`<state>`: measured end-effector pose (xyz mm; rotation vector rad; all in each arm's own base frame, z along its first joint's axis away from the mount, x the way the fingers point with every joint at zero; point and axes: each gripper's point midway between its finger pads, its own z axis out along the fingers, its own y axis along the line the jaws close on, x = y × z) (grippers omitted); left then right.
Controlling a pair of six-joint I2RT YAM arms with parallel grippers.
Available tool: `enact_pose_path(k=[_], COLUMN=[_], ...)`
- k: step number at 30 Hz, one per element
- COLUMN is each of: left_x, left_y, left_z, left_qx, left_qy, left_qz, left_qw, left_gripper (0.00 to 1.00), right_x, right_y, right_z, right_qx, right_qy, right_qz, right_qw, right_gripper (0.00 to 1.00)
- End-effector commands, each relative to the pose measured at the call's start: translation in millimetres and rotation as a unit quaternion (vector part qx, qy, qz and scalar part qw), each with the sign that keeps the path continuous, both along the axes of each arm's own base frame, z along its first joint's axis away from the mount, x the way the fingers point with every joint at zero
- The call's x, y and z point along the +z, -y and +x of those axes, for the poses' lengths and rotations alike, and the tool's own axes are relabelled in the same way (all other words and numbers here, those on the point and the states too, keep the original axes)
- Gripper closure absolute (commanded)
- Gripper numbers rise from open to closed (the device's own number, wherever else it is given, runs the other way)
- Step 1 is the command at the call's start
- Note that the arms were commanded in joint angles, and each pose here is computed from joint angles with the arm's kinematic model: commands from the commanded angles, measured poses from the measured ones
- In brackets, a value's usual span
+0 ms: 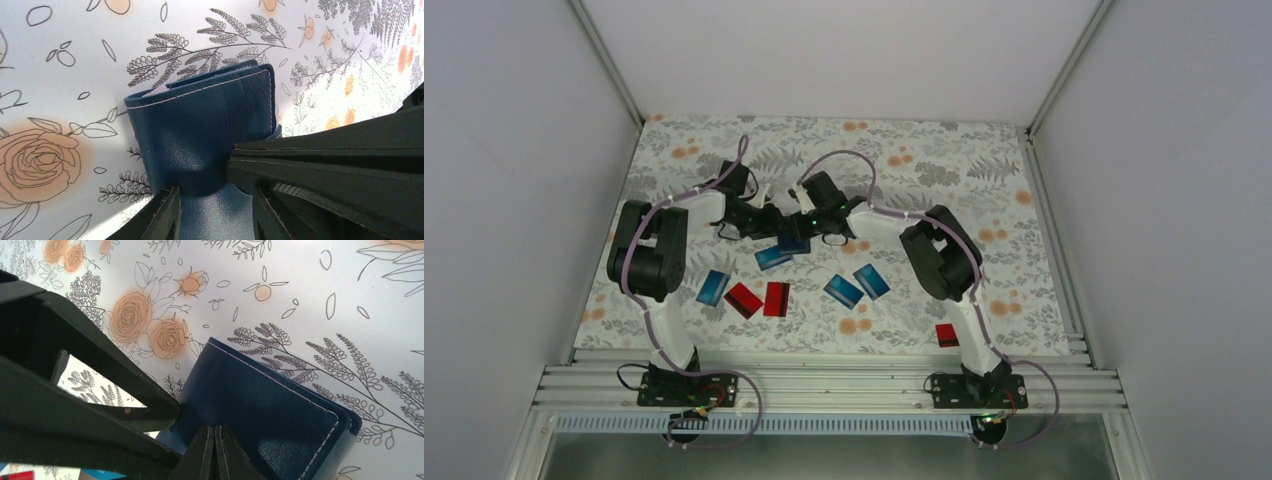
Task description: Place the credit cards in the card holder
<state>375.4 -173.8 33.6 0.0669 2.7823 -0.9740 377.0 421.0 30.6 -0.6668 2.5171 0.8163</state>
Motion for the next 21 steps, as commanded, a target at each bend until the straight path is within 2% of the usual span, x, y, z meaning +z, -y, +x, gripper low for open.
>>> enact_pose_path(k=[1, 7, 12, 17, 21], left_x=[-38.8, -41.0, -40.6, -43.4, -45.6], left_y=[-3.7, -6.1, -9.2, -10.5, -11.6], left_z=[-13.4, -15.4, -16.2, -16.8, -17.4], left_qx=[0.0, -0.001, -0.007, -0.007, -0.002], left_qy=[-0.024, -0.023, -0.021, -0.024, -0.026], left_qz=[0.038, 0.046, 0.058, 0.062, 0.066], left_qw=[0.999, 0.999, 0.998, 0.998, 0.998], left_gripper=[0.62, 0.63, 0.63, 0.63, 0.63], right_x=[-90.5, -109.4, -129.2, -150.7, -172.7], right_y=[32.0, 39.4, 32.9, 42.8, 64.8], right_z=[-91.3, -101.5, -115.0, -135.5, -159.2], right_qx=[0.036, 0.036, 0.059, 0.053, 0.042], right_qy=[-0.104, -0.119, -0.187, -0.227, -0.255], right_qz=[-0.109, -0.067, 0.019, 0.031, 0.006], right_qw=[0.988, 0.99, 0.98, 0.972, 0.966], right_gripper=[0.96, 0.96, 0.96, 0.96, 0.96])
